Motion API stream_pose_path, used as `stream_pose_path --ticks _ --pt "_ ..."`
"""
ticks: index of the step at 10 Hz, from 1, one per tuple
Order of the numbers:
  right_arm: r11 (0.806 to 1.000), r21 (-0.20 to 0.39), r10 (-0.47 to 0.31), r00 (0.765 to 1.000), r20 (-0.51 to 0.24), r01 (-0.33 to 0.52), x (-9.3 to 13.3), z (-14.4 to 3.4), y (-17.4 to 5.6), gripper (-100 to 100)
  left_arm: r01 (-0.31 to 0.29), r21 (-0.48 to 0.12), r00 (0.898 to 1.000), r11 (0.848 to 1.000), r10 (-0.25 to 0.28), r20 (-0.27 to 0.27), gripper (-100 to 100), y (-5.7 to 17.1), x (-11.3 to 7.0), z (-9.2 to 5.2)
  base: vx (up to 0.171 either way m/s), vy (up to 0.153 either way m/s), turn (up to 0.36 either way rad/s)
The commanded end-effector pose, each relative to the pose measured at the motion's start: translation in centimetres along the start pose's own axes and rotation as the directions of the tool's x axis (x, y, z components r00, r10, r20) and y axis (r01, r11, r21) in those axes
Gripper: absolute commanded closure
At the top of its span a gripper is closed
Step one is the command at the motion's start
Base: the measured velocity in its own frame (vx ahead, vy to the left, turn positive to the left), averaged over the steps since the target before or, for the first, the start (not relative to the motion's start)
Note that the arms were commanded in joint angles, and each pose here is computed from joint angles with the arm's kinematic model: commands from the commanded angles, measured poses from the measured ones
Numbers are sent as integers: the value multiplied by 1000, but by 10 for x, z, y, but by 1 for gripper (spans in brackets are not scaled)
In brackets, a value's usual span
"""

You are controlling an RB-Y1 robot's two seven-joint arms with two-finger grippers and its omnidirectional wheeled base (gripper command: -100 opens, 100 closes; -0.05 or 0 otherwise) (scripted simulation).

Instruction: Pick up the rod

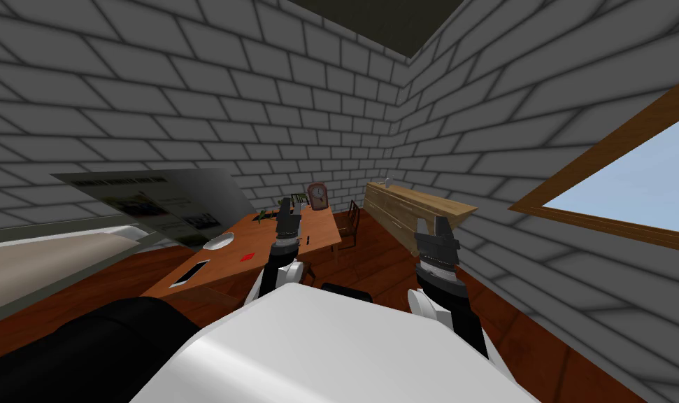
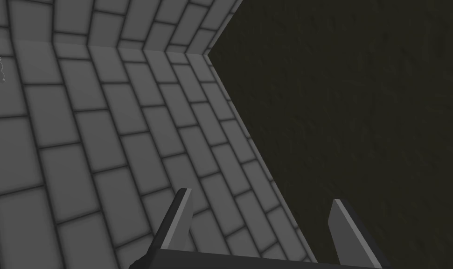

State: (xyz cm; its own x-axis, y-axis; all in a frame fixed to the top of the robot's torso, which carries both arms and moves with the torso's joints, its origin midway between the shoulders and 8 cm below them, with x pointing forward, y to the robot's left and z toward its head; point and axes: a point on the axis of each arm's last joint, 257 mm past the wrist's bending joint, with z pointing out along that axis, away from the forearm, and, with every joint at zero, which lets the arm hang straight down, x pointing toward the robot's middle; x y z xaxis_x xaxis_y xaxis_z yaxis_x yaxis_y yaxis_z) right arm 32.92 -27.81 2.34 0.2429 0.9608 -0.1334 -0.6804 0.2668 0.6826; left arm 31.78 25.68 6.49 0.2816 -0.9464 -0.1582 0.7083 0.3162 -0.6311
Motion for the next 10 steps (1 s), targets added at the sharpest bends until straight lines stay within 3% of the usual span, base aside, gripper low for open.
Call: stream_pose_path --ticks 1,4,6,7,8,10 --pt "1000 0 0 1000 0 0 0 0 0 0 0 -18 999 1000 -1 -35 -100 9 4 -4 -9 -15 11" --pt "1000 0 0 1000 0 0 0 0 0 0 12 -101 995 995 -21 -93 -100 47 6 -18 -26 -45 16" --pt "1000 0 0 1000 0 0 0 0 0 0 18 -146 994 989 -33 -102 -100 66 3 -26 -20 -64 14" --pt "1000 0 0 1000 0 0 0 0 0 0 26 -195 993 980 -48 -104 -100 87 -2 -34 -10 -42 5" --pt "1000 0 0 1000 0 0 0 0 0 0 26 -196 993 980 -48 -104 -100 87 -2 -34 -6 -31 7" --pt "1000 0 0 1000 0 0 0 0 0 0 51 -291 993 955 -79 -86 -100 125 -19 -51 -15 -56 12"
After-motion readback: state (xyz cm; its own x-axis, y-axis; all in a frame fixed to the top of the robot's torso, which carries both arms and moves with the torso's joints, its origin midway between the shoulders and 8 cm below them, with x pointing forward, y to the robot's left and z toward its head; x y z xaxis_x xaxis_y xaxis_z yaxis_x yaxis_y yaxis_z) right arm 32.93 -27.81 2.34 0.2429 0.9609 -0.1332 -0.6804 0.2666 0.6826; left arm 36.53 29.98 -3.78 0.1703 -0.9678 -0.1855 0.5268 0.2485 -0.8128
